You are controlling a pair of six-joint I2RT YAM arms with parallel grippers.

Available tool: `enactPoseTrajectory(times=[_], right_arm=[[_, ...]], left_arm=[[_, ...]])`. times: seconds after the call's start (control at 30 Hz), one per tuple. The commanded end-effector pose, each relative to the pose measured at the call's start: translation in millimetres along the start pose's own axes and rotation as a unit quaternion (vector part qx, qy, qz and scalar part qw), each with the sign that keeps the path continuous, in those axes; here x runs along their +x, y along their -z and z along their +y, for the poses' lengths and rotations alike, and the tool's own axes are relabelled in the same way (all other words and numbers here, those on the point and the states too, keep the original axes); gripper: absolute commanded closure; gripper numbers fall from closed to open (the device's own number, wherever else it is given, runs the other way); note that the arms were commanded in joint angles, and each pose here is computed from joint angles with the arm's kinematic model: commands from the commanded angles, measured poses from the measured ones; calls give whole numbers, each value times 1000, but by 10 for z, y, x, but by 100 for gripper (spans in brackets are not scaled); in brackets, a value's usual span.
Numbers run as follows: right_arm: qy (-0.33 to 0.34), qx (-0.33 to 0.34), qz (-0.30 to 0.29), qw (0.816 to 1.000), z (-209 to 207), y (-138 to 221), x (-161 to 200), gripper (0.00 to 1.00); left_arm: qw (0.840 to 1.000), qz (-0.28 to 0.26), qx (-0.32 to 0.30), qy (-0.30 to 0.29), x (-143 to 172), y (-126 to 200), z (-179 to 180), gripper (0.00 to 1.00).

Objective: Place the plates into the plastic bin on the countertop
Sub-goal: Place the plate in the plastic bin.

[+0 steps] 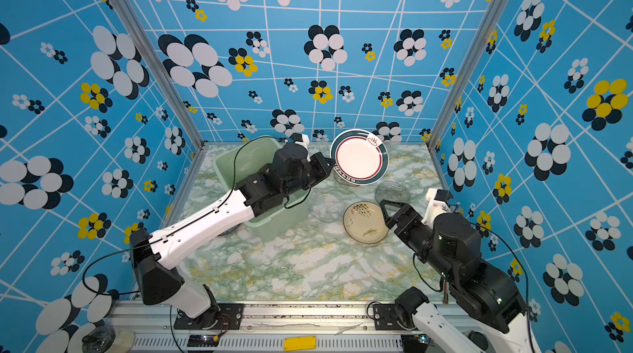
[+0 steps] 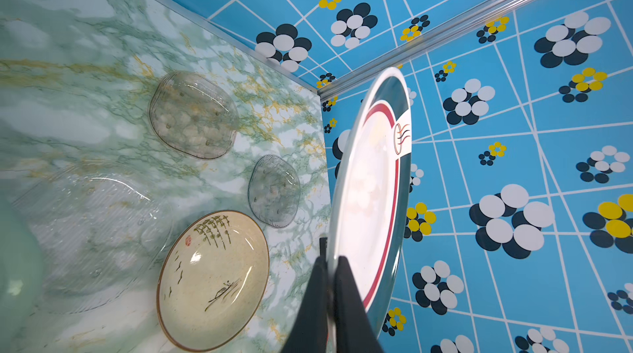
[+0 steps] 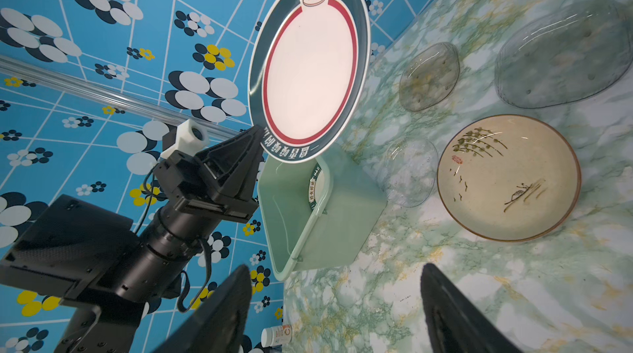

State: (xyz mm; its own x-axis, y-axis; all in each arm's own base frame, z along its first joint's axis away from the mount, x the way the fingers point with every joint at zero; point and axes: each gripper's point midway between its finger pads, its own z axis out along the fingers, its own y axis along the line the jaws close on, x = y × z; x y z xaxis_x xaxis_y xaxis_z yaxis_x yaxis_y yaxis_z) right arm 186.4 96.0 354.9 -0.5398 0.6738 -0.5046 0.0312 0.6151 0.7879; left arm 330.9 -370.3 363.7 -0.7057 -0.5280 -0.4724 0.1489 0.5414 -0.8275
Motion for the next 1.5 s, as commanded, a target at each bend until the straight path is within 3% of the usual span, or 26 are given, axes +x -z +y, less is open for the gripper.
enactPoseTrajectory(times=[0.0,0.2,0.73,0.87,1.07,1.23,1.33,1.47], right_arm=[[5,-38,20,999,253,-168,10,18],[-2,-51,41,998,384,-474,7,14],[-40,-86,94,991,383,-1115,53,21],[-40,-106,104,988,445,-1223,76,27],[-48,-138,110,983,539,-1373,81,47],[-55,-154,115,980,568,-1491,99,57],[-52,-156,118,979,569,-1528,108,57],[-37,-148,107,983,554,-1465,75,50]], left_arm=[[999,-31,-6,-6,-166,251,55,100],[999,-36,-9,12,-165,526,205,100],[997,-68,-20,27,-280,985,406,100],[997,-65,-19,29,-264,983,410,100],[997,-60,-19,39,-232,957,435,100],[997,-59,-21,44,-224,941,450,100],[997,-59,-21,45,-223,938,445,100],[997,-64,-22,44,-244,956,448,100]])
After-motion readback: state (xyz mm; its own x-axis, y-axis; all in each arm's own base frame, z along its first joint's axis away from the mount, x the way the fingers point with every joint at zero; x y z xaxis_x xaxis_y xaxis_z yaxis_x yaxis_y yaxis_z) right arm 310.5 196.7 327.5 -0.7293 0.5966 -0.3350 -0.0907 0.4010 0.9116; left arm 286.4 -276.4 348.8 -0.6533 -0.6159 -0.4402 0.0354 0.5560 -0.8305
